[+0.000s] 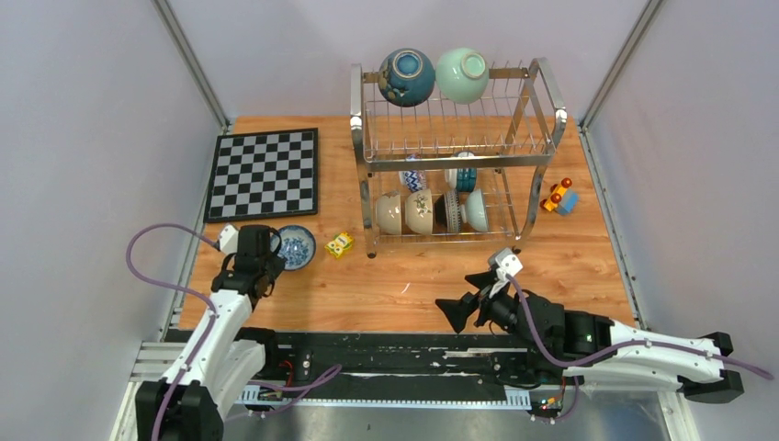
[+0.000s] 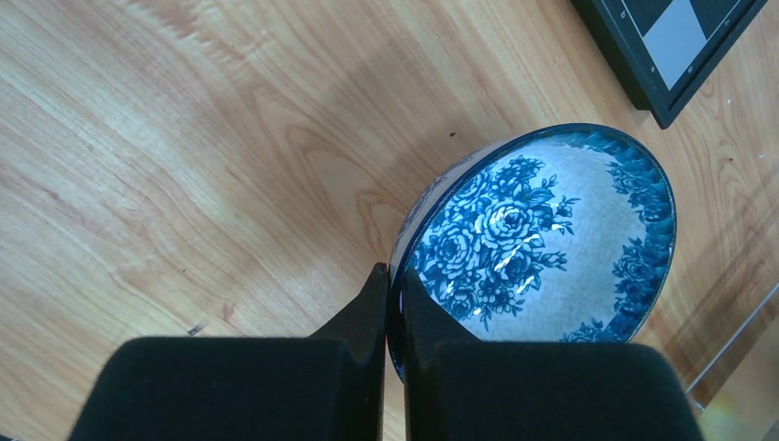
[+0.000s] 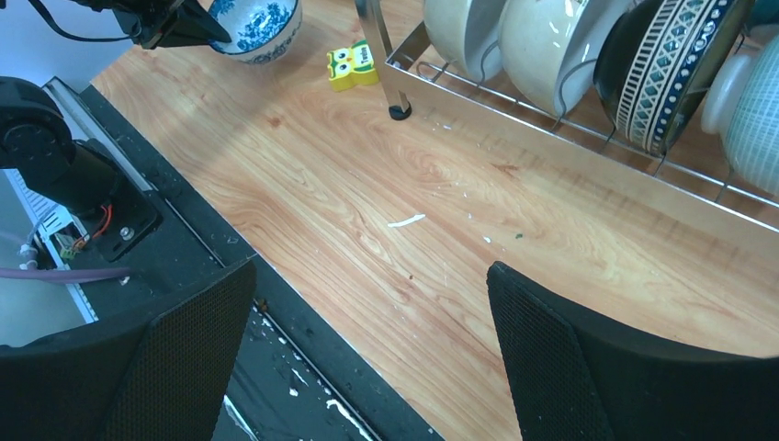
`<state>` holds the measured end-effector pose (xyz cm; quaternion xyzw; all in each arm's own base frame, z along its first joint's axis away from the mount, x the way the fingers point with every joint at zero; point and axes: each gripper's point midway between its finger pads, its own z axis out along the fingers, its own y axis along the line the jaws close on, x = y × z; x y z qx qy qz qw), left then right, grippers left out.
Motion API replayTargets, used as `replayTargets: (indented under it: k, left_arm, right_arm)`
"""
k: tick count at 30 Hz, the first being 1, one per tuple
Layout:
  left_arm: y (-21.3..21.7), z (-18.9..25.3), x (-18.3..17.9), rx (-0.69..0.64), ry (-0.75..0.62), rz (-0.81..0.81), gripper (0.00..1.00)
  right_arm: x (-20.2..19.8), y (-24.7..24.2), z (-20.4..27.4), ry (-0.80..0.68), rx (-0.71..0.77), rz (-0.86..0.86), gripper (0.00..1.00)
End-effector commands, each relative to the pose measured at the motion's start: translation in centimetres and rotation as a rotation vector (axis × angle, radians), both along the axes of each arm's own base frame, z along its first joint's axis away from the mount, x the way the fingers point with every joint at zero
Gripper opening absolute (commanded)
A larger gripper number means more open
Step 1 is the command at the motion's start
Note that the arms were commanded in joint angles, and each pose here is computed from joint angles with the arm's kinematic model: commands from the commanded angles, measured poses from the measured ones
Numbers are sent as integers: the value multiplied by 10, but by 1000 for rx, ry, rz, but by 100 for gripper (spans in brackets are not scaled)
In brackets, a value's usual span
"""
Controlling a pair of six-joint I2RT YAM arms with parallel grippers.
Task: Unload the bowls from the dish rack
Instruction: Place the bowl at the center of the board.
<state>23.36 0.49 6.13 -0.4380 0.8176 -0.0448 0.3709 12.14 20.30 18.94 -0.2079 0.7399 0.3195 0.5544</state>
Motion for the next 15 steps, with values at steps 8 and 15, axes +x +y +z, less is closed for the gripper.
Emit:
replayTargets:
  k: [8, 15]
  left_arm:
    - [1, 14, 35, -62, -120, 67, 0]
    - [2, 0, 36, -94, -75, 78, 0]
  right_arm:
    - [-2, -10, -23, 51, 6, -19, 99]
    - [-1, -12, -19, 42, 14, -25, 99]
